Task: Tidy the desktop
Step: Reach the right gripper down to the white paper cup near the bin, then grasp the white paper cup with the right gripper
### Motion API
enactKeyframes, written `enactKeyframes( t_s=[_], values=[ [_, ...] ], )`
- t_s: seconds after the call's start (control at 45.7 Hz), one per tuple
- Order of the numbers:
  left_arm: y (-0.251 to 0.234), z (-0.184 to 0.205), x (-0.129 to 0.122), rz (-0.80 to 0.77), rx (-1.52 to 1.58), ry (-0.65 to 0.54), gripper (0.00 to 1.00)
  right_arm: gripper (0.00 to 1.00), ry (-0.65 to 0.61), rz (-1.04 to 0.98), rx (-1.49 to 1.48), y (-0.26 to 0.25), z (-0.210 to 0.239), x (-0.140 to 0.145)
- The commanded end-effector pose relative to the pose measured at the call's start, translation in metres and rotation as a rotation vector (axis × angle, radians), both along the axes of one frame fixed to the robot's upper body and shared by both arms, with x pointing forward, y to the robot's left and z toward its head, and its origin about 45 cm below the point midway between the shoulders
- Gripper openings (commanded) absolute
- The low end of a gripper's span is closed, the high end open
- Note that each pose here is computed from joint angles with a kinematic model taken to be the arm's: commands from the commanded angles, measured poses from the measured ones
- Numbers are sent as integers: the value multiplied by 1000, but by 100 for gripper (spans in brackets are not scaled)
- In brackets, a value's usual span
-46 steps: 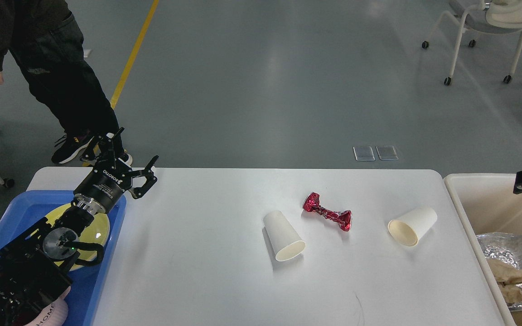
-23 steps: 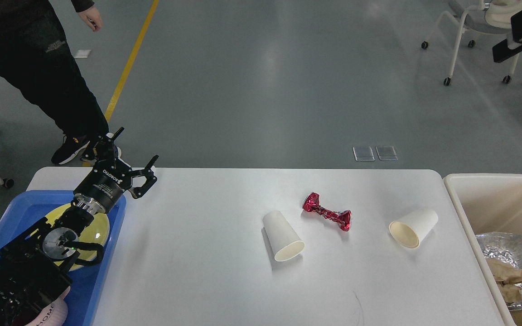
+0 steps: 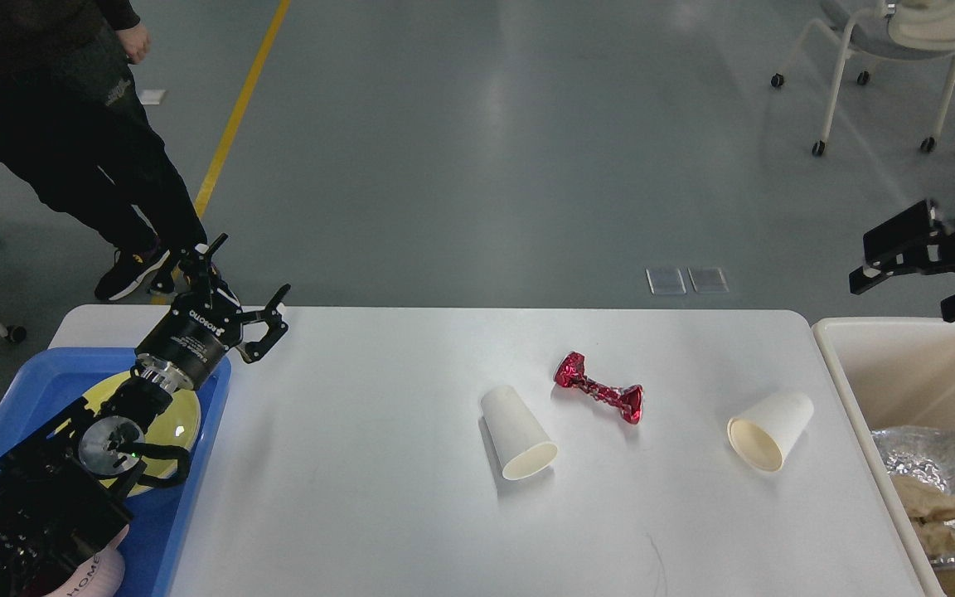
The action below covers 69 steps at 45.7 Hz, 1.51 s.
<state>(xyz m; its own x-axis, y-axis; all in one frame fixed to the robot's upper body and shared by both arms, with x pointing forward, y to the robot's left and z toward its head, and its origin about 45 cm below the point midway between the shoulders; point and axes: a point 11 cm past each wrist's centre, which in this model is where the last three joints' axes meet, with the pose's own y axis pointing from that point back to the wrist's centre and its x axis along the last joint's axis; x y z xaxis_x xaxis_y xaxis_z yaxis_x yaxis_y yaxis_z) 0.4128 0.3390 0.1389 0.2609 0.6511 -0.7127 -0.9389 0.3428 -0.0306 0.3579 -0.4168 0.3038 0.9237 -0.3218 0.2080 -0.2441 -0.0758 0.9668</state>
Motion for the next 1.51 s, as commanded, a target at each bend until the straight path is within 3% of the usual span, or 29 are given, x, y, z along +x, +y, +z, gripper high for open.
enactKeyframes(
  t_s=[0.0,0.263,0.941,1.029,1.138,1.269,1.313,1.488],
  values=[
    [0,0,0,0,0,0,100,100,-69,-213,-72,-17,-84,5],
    [1,0,0,1,2,0,100,100,-81,-385,-3,-3,-179,4],
    [0,0,0,0,0,0,100,100,-227,-491,18,33,-252,1],
    [1,0,0,2,1,0,100,86,-232,-493,17,35,-256,-1],
    [0,0,0,0,0,0,100,37,-239,-497,13,35,-258,-2],
    [1,0,0,1,2,0,100,18,-238,-491,8,32,-256,-2],
    [1,0,0,1,2,0,100,1,-239,-491,10,30,-254,-1],
    [0,0,0,0,0,0,100,0,-229,-483,21,23,-243,3]
  ],
)
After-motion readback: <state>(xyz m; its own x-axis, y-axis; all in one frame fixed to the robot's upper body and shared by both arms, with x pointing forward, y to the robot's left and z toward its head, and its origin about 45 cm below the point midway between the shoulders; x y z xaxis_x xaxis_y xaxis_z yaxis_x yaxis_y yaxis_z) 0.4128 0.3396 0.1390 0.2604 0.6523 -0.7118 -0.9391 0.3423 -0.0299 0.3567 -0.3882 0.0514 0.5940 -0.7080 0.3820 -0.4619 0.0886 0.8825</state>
